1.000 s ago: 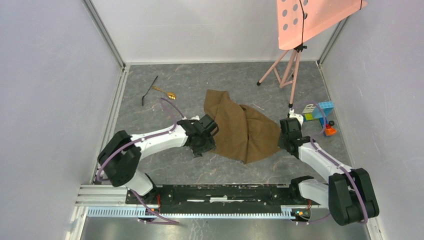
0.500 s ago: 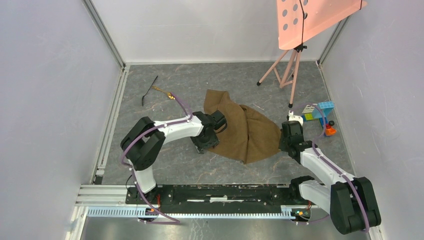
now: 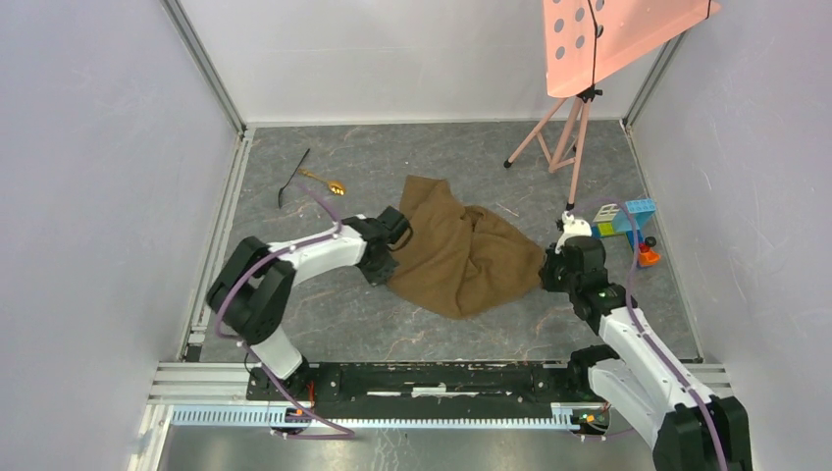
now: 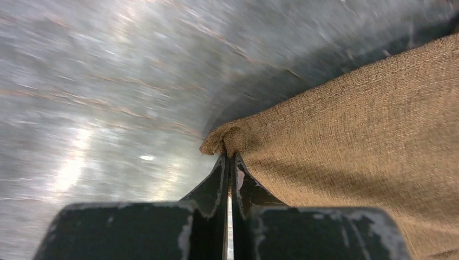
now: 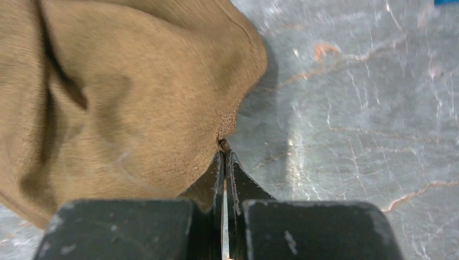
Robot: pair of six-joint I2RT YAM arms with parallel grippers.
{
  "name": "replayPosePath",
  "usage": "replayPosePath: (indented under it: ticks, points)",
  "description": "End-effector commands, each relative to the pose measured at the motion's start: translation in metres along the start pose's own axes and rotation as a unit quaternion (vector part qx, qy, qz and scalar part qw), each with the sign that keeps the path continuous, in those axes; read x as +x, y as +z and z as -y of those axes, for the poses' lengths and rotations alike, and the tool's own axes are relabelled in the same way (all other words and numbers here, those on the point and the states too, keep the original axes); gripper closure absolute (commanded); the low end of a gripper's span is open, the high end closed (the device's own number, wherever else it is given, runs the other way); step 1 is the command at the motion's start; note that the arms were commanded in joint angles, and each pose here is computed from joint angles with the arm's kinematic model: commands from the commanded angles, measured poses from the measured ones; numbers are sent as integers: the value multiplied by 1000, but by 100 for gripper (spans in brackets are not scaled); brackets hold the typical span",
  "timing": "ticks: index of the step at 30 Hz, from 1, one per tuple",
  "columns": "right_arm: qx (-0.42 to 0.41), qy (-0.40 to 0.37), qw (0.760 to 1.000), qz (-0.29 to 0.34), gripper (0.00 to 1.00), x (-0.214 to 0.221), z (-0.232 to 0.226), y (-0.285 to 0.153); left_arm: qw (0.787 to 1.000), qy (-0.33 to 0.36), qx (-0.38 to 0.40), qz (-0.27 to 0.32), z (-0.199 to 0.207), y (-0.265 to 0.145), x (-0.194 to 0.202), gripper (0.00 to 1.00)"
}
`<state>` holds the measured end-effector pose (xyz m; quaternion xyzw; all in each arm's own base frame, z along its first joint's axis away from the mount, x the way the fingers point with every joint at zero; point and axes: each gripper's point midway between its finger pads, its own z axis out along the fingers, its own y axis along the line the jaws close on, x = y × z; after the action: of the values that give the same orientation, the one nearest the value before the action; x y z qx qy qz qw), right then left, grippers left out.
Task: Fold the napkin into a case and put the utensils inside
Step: Pick up the crumpled napkin from the center of the board, then flatten out the crumpled napkin at the center of the board.
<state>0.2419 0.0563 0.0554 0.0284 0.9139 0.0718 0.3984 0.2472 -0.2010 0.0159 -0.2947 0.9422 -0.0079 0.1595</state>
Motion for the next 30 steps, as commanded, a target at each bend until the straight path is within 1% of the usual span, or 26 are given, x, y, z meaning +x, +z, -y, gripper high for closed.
replayPosePath:
  ticks: [1,2,5,7,10,11,12,13,17,19,21,23,24,25,26,27,28,29,30]
  points:
    - [-84,-19,990,114,100,-78,-37,-37,991,24,90,93,-2,-55,-62,98]
    - [-101,-19,984,145,100,-96,-44,-51,986,31,117,115,1,-79,-77,98]
    - [-178,-24,954,241,100,-147,-74,-107,954,50,211,206,2,-179,-119,98]
    - [-240,-31,921,304,100,-174,-96,-156,935,44,254,243,-9,-238,-135,98]
    - [-337,-53,850,401,100,-200,-124,-246,901,53,336,270,-25,-323,-141,98]
    - [-363,-56,826,427,100,-205,-130,-275,883,55,369,284,-30,-353,-141,98]
    - [-381,-54,813,437,100,-205,-134,-294,863,54,405,297,-36,-382,-140,98]
    - [-401,-61,788,463,100,-208,-138,-323,841,54,440,311,-43,-407,-138,98]
    - [-465,-75,731,494,100,-209,-150,-399,750,69,552,358,-67,-496,-128,98]
    - [-492,-83,707,502,100,-210,-156,-427,718,86,582,373,-75,-525,-123,98]
    - [-506,-91,689,511,100,-211,-159,-447,695,93,596,391,-81,-544,-123,98]
    - [-507,-92,684,517,100,-215,-160,-452,689,89,592,408,-82,-550,-129,98]
    - [-501,-90,687,519,100,-218,-159,-449,691,87,585,416,-82,-549,-133,98]
    - [-488,-82,696,521,100,-223,-156,-441,699,79,571,424,-80,-544,-140,98]
    - [-461,-59,715,522,100,-231,-149,-425,710,71,554,429,-77,-536,-148,98]
    - [-428,-36,738,521,100,-240,-140,-407,731,48,523,436,-76,-523,-160,98]
    - [-384,-1,766,515,100,-249,-127,-382,757,28,486,436,-72,-504,-172,98]
    - [-348,27,788,508,100,-255,-116,-360,784,3,439,439,-71,-484,-186,98]
    - [-305,61,816,488,100,-259,-102,-329,810,-5,391,437,-65,-462,-197,98]
